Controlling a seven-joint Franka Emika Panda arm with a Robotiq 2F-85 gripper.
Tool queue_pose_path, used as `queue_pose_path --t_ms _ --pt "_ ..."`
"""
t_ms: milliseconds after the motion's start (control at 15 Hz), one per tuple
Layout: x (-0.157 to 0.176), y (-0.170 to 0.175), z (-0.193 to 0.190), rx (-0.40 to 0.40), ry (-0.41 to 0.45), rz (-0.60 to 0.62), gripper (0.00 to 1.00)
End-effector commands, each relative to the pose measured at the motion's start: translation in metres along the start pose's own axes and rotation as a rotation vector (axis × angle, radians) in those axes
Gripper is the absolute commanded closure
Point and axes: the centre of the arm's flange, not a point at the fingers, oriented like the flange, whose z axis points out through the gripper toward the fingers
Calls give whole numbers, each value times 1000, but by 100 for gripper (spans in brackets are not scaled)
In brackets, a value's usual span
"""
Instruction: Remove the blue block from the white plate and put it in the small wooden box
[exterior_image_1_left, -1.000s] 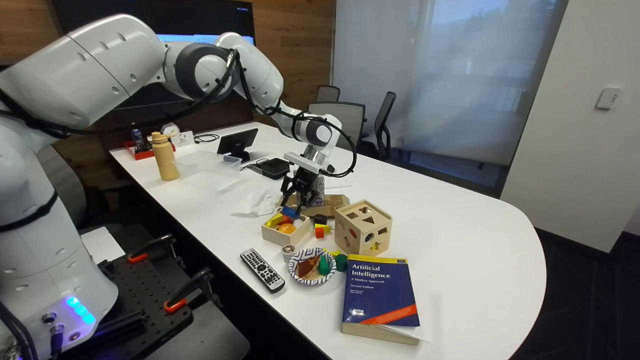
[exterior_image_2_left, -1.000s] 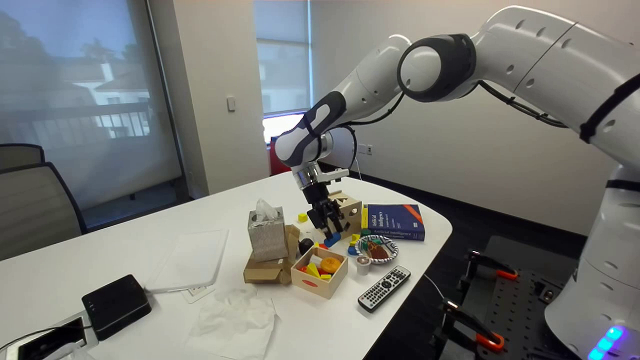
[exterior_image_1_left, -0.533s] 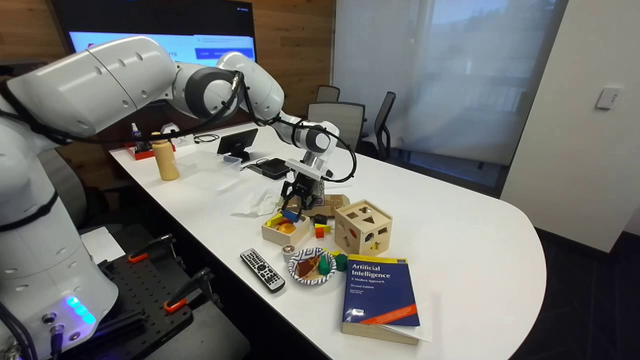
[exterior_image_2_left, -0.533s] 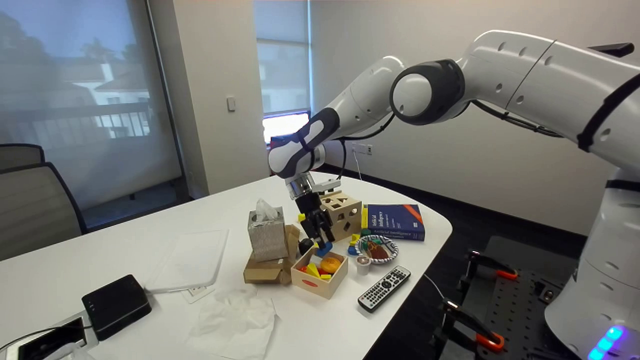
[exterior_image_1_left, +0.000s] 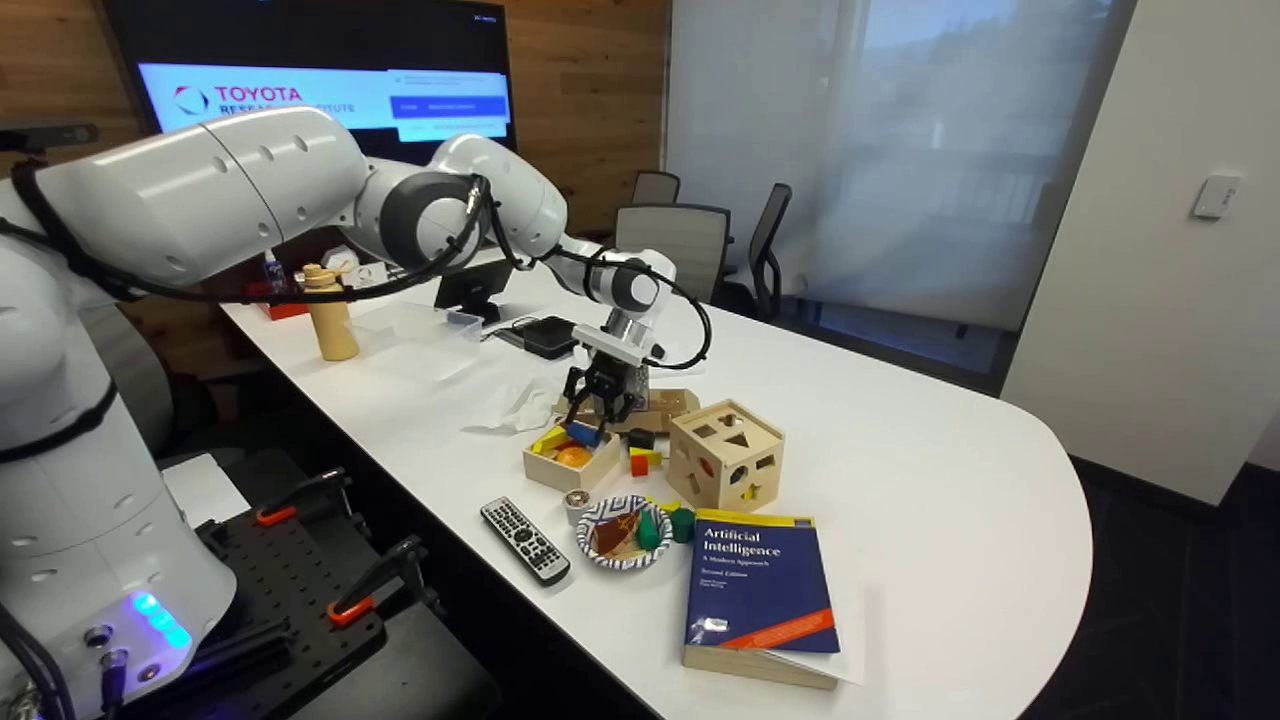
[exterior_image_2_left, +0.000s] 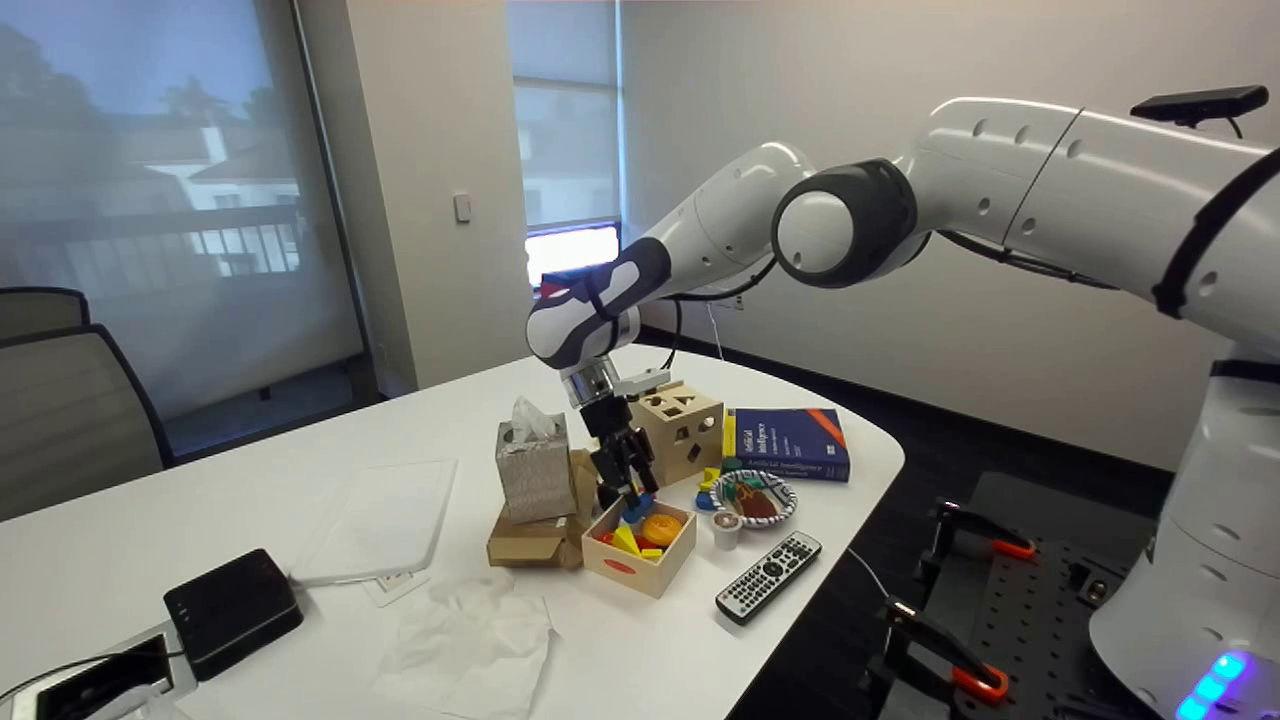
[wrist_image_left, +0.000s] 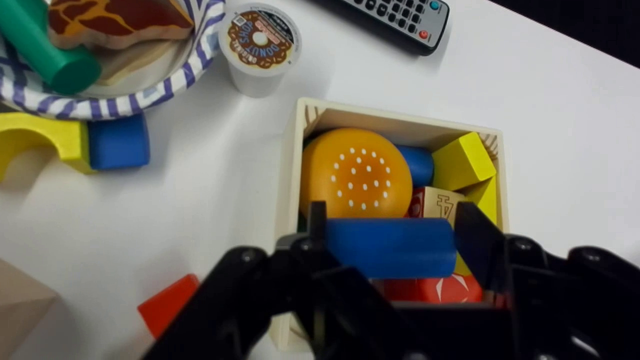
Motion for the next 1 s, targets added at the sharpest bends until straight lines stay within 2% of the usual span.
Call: queue_pose_path --t_ms 0,133,200,400,667,933 --pt "24 5 -10 -19 -21 -30 60" --pt "27 5 -8 -24 -24 -28 60" --pt "27 5 -8 -23 -23 -26 10" --pt "27 8 -9 -27 -15 -15 0" --pt "17 11 -23 -6 3 -6 0" --pt "-14 19 -61 -4 37 26 0"
